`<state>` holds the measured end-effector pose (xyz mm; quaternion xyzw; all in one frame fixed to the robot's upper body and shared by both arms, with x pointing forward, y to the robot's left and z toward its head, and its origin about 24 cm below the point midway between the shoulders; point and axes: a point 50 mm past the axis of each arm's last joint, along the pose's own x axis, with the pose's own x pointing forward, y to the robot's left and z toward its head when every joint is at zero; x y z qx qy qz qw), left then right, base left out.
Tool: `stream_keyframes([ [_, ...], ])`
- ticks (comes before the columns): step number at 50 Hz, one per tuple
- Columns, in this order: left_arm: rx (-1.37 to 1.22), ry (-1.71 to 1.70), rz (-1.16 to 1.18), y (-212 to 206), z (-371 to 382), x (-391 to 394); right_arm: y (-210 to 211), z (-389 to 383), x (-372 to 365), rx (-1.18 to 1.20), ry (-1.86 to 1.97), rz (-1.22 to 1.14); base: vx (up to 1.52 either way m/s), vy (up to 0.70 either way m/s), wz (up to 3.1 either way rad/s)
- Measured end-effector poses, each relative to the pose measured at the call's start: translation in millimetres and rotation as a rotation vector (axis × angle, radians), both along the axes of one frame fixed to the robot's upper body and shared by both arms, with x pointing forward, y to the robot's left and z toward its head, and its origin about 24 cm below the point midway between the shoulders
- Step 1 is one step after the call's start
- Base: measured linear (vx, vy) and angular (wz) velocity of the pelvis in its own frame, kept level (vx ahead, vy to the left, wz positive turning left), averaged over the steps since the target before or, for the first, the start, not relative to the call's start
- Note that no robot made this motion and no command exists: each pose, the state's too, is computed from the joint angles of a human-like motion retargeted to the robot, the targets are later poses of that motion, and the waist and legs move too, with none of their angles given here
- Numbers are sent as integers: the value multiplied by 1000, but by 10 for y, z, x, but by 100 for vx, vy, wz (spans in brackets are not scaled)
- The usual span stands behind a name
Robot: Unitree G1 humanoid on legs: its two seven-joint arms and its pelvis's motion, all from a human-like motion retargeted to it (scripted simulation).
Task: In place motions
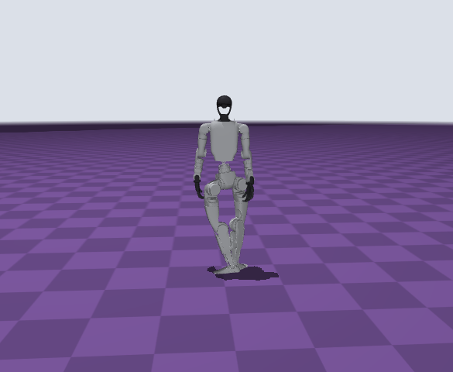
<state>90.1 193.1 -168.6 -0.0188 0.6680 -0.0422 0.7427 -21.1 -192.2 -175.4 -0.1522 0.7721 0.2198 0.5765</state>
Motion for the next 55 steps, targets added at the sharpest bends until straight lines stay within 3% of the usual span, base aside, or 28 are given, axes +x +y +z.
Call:
stream_keyframes([
  [11,7,63,51,-20,-77,-426,-15,-1,23,17,7,77,15,5,-86],
  [20,-57,253,321,-283,-99,-1148,-112,51,961,43,-222,285,6,25,-290],
  [27,-78,338,284,-374,-69,-1385,80,107,1349,127,-365,339,-1,16,-212],
  [43,36,57,163,178,-60,-481,-35,-1,187,-2,-36,39,5,-8,-88],
  [55,77,-21,37,307,-16,-273,-30,-11,169,-8,-65,-10,-2,-5,-25],
])
